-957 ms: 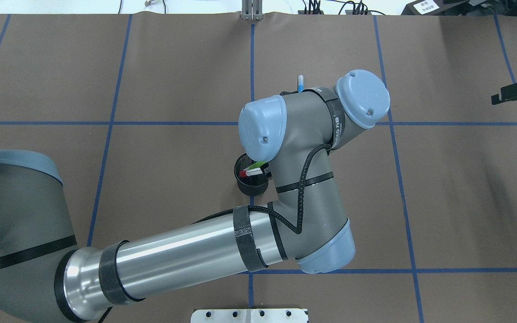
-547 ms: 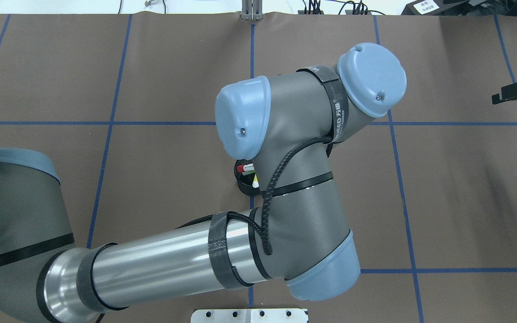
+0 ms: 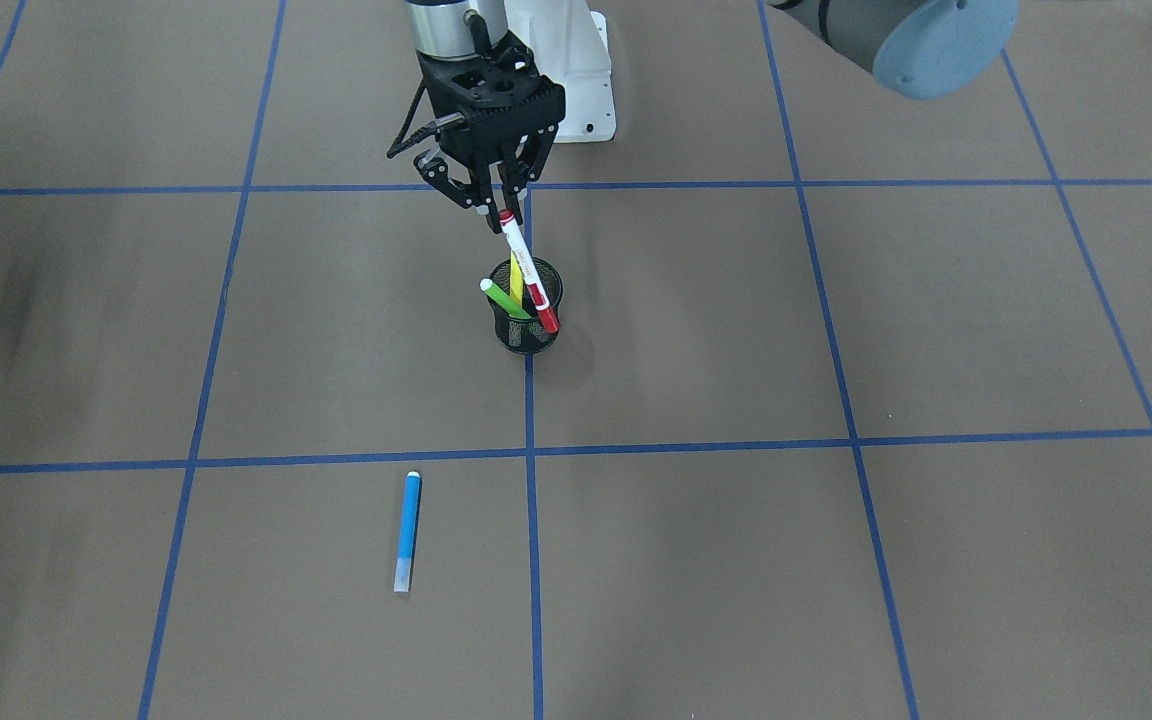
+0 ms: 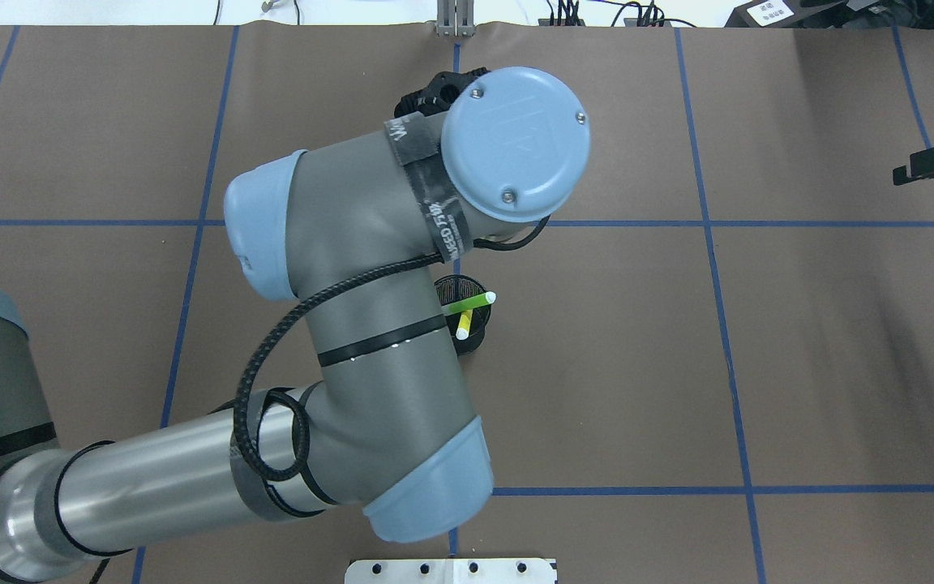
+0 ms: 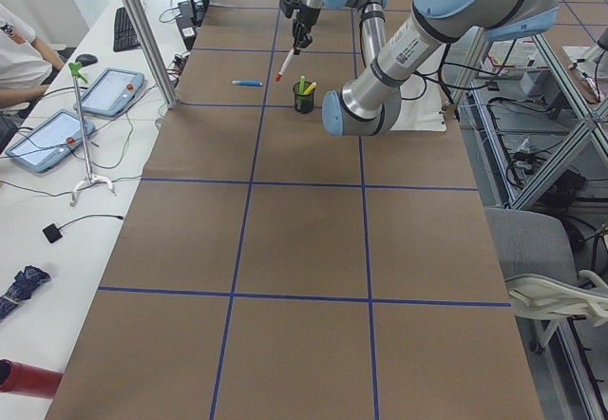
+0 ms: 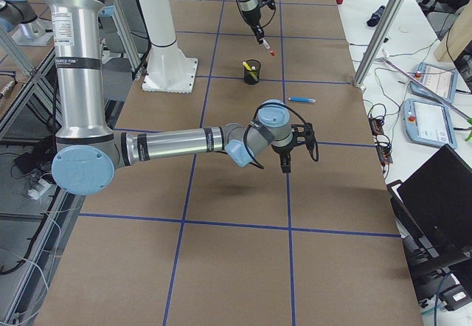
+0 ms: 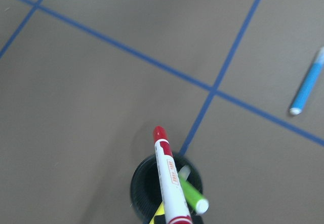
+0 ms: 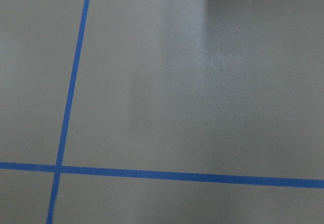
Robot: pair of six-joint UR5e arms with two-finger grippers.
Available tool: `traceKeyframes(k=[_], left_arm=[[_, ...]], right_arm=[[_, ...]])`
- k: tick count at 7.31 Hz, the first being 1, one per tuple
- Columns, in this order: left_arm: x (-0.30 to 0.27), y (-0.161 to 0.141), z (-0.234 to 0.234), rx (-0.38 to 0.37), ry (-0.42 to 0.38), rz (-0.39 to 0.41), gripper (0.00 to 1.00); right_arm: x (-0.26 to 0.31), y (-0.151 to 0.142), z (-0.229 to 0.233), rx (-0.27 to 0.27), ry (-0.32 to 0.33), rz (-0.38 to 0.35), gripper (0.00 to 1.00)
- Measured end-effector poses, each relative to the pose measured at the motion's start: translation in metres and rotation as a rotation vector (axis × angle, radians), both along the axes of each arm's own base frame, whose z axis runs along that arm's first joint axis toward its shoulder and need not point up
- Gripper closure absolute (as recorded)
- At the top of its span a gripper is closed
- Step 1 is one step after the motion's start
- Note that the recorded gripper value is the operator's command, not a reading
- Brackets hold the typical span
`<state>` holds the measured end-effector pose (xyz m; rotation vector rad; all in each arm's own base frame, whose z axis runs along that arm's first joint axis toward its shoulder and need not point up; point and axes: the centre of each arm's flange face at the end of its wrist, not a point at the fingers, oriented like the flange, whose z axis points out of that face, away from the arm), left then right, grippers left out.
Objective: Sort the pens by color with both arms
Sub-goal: 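Lay the red-capped marker beside the blue marker and withdraw the left gripper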
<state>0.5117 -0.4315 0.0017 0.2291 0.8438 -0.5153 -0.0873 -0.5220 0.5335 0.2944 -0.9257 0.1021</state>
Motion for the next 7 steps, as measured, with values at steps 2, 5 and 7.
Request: traceKeyframes(k=[2, 5, 7], left_arm=[[0.027, -0.051, 0.055, 0.18, 0.098, -0.081, 1.0], [0.104, -0.121, 0.105, 0.339, 0.118, -0.17, 1.0], [0.128, -0.143, 0.126, 0.404, 0.108, -0.154, 1.0]], right_arm=[[0.008, 0.001, -0.002, 0.005, -0.001, 0.014, 0.01], [0.012, 0.002, -0.007, 0.014, -0.004, 0.022, 0.01], [0.013, 0.003, -0.009, 0.018, -0.005, 0.023, 0.01]])
